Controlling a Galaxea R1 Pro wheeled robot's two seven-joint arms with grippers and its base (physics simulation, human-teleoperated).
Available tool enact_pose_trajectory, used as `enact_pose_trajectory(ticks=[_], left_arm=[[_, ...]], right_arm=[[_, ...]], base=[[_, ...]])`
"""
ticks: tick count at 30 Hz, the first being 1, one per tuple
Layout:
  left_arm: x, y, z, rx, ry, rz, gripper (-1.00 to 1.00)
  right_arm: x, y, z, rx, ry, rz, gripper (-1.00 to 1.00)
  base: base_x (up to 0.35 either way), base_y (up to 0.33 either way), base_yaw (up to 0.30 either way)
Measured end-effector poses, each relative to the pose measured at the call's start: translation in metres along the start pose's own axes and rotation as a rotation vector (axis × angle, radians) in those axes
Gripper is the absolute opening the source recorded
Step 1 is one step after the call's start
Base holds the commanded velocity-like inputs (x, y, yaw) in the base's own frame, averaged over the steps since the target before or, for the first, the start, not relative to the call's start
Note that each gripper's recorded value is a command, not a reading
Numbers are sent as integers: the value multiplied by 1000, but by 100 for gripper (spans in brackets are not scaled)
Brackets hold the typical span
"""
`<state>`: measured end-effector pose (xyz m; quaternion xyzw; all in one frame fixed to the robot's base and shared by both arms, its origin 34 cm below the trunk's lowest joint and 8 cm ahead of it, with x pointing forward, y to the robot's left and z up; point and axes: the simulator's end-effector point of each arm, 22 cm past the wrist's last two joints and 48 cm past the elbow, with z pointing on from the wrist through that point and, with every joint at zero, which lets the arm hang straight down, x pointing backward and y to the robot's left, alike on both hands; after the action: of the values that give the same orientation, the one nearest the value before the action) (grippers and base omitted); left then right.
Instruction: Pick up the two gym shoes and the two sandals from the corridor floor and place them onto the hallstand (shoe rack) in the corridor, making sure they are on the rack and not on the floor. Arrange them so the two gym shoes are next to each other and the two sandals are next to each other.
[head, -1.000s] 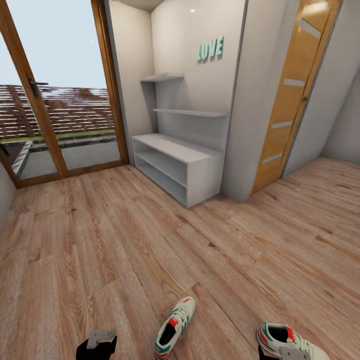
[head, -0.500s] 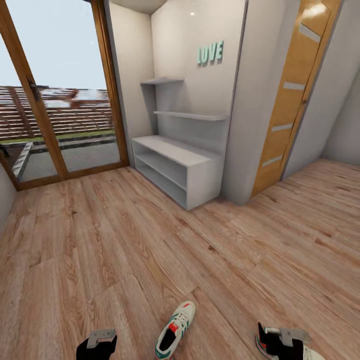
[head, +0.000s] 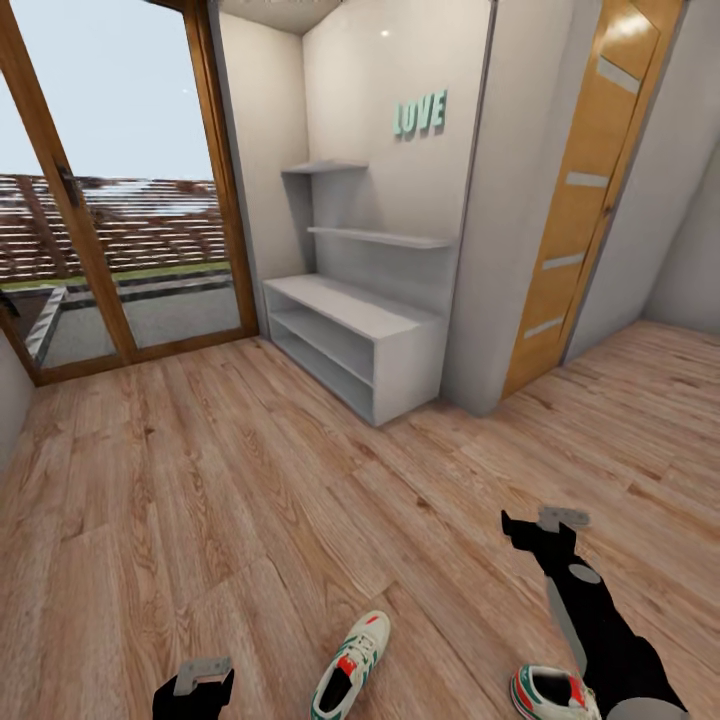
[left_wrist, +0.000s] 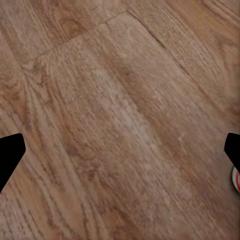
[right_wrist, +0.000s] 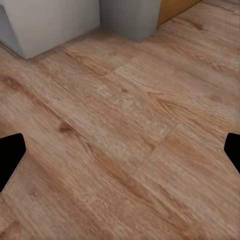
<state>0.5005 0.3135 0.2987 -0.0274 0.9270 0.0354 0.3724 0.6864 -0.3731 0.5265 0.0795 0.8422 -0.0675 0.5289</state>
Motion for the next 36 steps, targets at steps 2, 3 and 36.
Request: enact_pose_trajectory(ticks=[2, 3, 36], left_arm=[[-4, 0, -2, 0, 0, 0, 100], [-5, 0, -2, 1, -1, 1, 100], [-56, -5, 10, 12, -71, 11, 100]], right_arm=[[-13, 1, 1, -2, 6, 3, 100], [-24, 1, 2, -3, -2, 3, 100], [-50, -12, 1, 16, -25, -35, 100]], base=[[0, 0, 0], [0, 0, 0], [0, 0, -72]])
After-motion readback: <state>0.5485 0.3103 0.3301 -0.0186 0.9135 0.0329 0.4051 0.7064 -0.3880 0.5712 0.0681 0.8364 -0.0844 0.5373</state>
